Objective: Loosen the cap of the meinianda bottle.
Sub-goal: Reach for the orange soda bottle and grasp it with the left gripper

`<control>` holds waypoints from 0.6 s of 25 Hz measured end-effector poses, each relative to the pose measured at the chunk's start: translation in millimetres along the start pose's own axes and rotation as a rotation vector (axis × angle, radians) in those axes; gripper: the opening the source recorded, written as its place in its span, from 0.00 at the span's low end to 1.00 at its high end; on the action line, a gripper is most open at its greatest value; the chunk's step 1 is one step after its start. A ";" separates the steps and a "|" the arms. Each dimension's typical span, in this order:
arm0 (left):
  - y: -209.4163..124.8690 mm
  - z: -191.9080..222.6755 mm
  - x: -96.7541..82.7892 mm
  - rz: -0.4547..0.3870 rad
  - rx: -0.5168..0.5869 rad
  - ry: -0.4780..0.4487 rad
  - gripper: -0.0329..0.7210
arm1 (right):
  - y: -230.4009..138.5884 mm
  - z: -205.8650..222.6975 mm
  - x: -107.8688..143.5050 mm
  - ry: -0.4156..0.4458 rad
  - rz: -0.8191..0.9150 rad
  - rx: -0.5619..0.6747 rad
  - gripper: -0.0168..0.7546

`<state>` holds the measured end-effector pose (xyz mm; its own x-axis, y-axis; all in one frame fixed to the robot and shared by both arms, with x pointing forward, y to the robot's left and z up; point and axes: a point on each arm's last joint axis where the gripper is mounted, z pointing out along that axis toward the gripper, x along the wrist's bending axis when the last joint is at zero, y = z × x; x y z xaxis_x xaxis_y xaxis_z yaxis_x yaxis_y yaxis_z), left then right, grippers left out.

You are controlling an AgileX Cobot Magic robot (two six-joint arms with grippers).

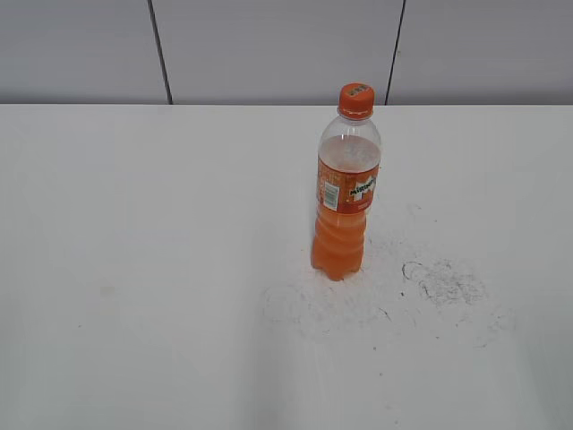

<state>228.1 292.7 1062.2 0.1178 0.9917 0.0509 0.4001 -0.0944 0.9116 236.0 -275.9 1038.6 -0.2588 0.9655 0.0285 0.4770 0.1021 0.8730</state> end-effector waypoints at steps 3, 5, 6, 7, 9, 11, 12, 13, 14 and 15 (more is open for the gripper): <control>-0.1 0.0 0.0 0.000 0.001 0.000 0.65 | 0.0 0.0 0.0 0.000 0.000 0.000 0.50; -0.1 0.0 0.0 0.000 0.001 0.000 0.65 | 0.0 0.0 0.0 0.000 0.000 0.000 0.50; -0.1 0.0 0.0 0.000 0.001 0.000 0.65 | 0.0 0.0 0.0 0.000 0.000 0.000 0.50; -0.1 0.0 0.0 0.000 0.001 0.000 0.65 | 0.0 0.0 0.0 0.000 0.000 0.000 0.50; 2.8 -0.8 0.2 0.000 -0.003 0.000 0.65 | 0.0 0.0 0.0 0.000 0.000 0.000 0.50; 13.3 -1.4 1.4 0.000 -0.021 0.004 0.65 | 0.0 0.0 0.0 0.000 0.000 0.000 0.50; 19.2 -1.2 2.3 0.000 -0.033 0.009 0.65 | 0.0 0.0 0.0 0.000 0.000 0.000 0.50; 25.4 1.6 3.6 0.000 -0.041 0.014 0.65 | 0.0 0.0 0.0 0.000 0.000 0.000 0.50; 31.0 6.1 5.0 0.000 -0.044 0.019 0.65 | 0.0 0.0 0.0 0.000 0.000 0.000 0.50; 35.7 11.8 6.3 -0.002 -0.038 0.021 0.65 | 0.0 0.0 0.0 0.000 0.000 0.000 0.50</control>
<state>253.9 294.5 1090.2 0.0975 0.9936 0.0576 0.3658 -0.0896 0.9264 236.0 -275.9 1038.6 -0.2588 0.9655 0.0285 0.4770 0.1021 0.8730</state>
